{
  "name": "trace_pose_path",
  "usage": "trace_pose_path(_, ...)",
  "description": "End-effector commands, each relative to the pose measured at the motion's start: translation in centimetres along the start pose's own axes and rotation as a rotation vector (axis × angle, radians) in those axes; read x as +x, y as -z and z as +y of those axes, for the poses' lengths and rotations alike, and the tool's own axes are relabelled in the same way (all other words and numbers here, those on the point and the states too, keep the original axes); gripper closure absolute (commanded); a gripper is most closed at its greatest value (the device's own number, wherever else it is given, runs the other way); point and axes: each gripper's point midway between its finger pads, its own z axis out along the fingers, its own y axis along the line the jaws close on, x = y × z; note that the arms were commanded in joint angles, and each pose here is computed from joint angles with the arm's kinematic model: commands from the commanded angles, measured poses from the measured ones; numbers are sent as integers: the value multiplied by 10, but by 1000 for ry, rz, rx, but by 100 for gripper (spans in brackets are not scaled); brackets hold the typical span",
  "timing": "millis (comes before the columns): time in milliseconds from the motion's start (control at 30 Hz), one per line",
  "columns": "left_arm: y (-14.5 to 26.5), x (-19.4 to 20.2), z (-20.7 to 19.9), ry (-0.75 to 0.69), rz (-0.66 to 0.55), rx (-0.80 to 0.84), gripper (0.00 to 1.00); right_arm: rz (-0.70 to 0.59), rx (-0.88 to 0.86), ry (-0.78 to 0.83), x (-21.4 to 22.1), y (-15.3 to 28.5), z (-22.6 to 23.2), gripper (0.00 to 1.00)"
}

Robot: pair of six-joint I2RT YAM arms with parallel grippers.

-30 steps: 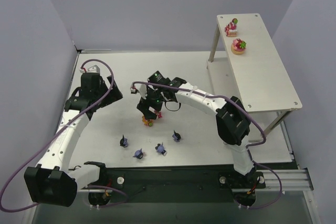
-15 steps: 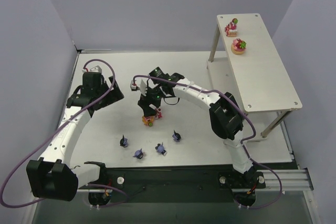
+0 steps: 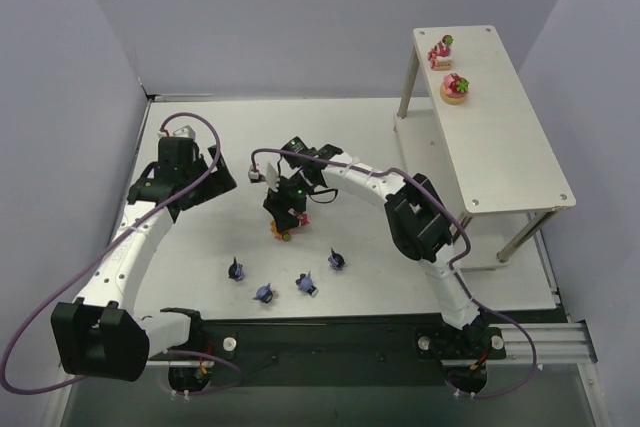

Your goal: Place and organize the plastic toys onto the shelf

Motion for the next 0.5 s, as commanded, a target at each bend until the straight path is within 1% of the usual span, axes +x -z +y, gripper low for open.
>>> trace_pose_path(0, 8, -19, -7, -12, -43, 25, 3, -42, -33, 42, -19, 0, 5, 35)
trace_pose_path(133, 9, -22, -6, -6, -49, 20, 3, -33, -40, 28, -13, -3, 8, 42)
trace_pose_path(167, 9, -23, -6, -5, -52, 21, 3, -27, -41, 22, -10, -3, 9, 47)
trace_pose_path(233, 9, -24, -6, -4, -55, 21, 3, -24, -39, 17, -8, -2, 11, 52)
trace_pose_path(267, 8, -24, -5, -3, -52, 20, 3, -23, -39, 13, -7, -1, 11, 57)
trace_pose_path(333, 7, -24, -5, -2, -55, 22, 3, -13, -40, -1, -2, -1, 14, 62)
trace_pose_path(367, 6, -24, -6, -2, -53, 22, 3, -7, -37, -8, 0, -1, 15, 67)
trace_pose_path(433, 5, -24, -6, -2, -53, 22, 3, 1, -35, -22, 2, 0, 17, 73)
trace_pose_path(467, 6, -24, -6, -2, -56, 22, 3, 8, -23, -30, 3, 0, 17, 80)
